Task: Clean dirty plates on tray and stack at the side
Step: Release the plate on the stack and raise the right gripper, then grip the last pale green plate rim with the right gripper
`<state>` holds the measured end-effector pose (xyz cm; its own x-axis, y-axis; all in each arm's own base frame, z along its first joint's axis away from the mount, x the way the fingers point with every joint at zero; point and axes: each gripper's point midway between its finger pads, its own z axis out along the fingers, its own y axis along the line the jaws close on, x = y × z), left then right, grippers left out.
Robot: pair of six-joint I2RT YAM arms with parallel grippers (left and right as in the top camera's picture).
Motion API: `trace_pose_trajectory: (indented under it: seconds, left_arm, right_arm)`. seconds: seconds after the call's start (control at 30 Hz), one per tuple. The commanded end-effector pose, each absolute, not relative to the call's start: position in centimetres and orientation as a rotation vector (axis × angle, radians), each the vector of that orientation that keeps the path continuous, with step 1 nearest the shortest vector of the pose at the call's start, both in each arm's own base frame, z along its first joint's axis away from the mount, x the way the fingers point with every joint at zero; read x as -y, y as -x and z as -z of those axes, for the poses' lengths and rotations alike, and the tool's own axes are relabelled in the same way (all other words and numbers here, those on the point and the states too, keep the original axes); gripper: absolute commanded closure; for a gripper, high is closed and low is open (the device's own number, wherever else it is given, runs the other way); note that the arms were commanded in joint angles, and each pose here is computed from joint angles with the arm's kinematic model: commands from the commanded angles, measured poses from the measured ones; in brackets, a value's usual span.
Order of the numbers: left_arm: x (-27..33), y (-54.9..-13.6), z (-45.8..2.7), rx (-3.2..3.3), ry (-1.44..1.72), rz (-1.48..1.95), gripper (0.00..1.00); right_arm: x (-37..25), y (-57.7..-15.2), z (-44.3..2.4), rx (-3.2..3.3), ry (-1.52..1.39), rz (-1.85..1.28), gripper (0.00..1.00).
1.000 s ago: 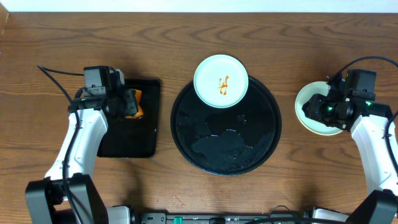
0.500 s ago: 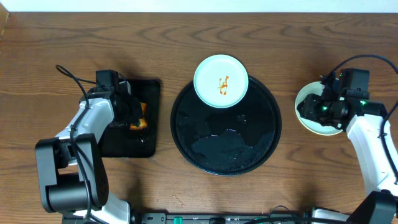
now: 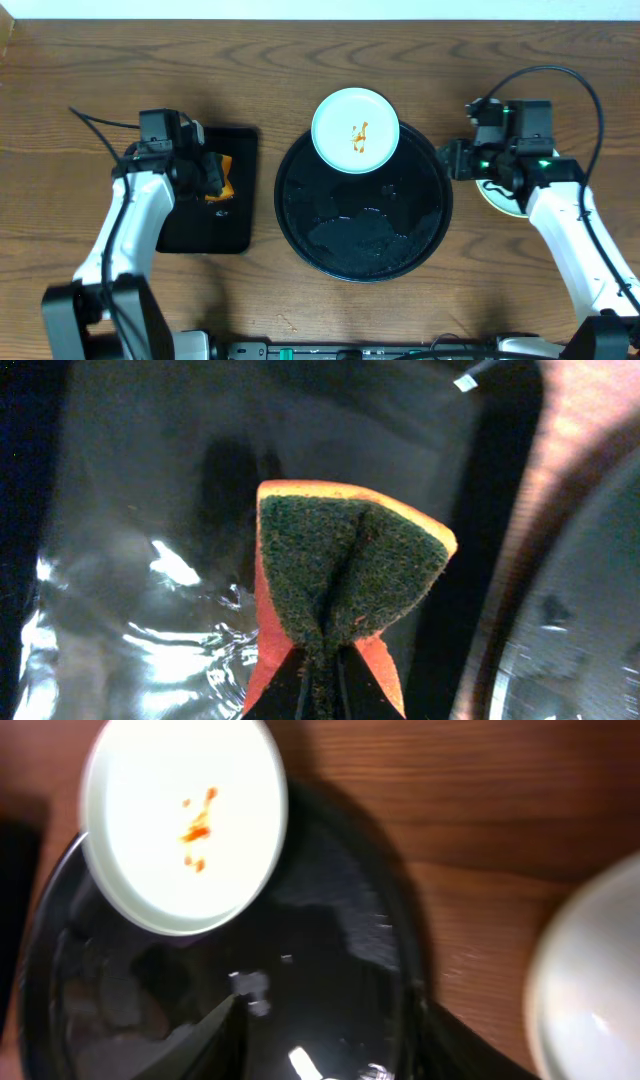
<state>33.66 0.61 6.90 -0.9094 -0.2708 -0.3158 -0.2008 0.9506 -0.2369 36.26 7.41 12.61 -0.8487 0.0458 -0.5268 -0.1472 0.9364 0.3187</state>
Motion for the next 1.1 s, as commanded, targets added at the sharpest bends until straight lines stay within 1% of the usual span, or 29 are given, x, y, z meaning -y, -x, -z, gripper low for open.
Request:
trace_pose_trajectory:
  seconds: [0.0, 0.17, 0.27, 0.33, 0.4, 0.5, 0.57, 0.73, 0.93, 1.07]
  left_arm:
    - [-0.4, -33.2, -8.7, -2.729, 0.318, 0.294, 0.92]
    - [-0.3, -32.1, -8.1, -2.781, 0.333, 0.298, 0.93]
    - [-0.3, -32.0, -8.1, -2.785, 0.334, 0.299, 0.93]
    - [-0.3, -32.0, -8.1, -2.784, 0.338, 0.299, 0.92]
    - [-0.3, -32.0, -8.1, -2.784, 0.339, 0.299, 0.93]
    - [-0.3, -32.0, -8.1, -2.786, 0.339, 0.299, 0.93]
    - [-0.3, -31.9, -8.0, -2.788, 0.340, 0.299, 0.93]
    - [-0.2, -31.8, -7.9, -2.790, 0.340, 0.299, 0.93]
    - [-0.2, -31.8, -7.9, -2.790, 0.339, 0.299, 0.93]
    - [-0.2, -31.8, -7.9, -2.790, 0.339, 0.299, 0.93]
  right_arm:
    - [-10.2, -36.7, -14.5, -2.506, 0.206, -0.512, 0.48]
    - [-10.9, -38.5, -17.1, -2.497, 0.260, -0.480, 0.39]
    - [-11.0, -39.7, -17.9, -2.534, 0.275, -0.473, 0.39]
    - [-11.2, -40.5, -17.5, -2.571, 0.271, -0.476, 0.39]
    - [-11.4, -41.2, -16.5, -2.602, 0.272, -0.480, 0.43]
    - [-12.2, -41.8, -13.9, -2.650, 0.267, -0.487, 0.54]
    - [-12.6, -42.2, -12.0, -2.690, 0.234, -0.492, 0.57]
    - [-14.0, -43.0, -7.4, -2.760, 0.205, -0.512, 0.60]
    - [-16.1, -43.2, -3.5, -2.806, 0.215, -0.521, 0.61]
    - [-16.1, -43.1, -1.4, -2.856, 0.130, -0.467, 0.67]
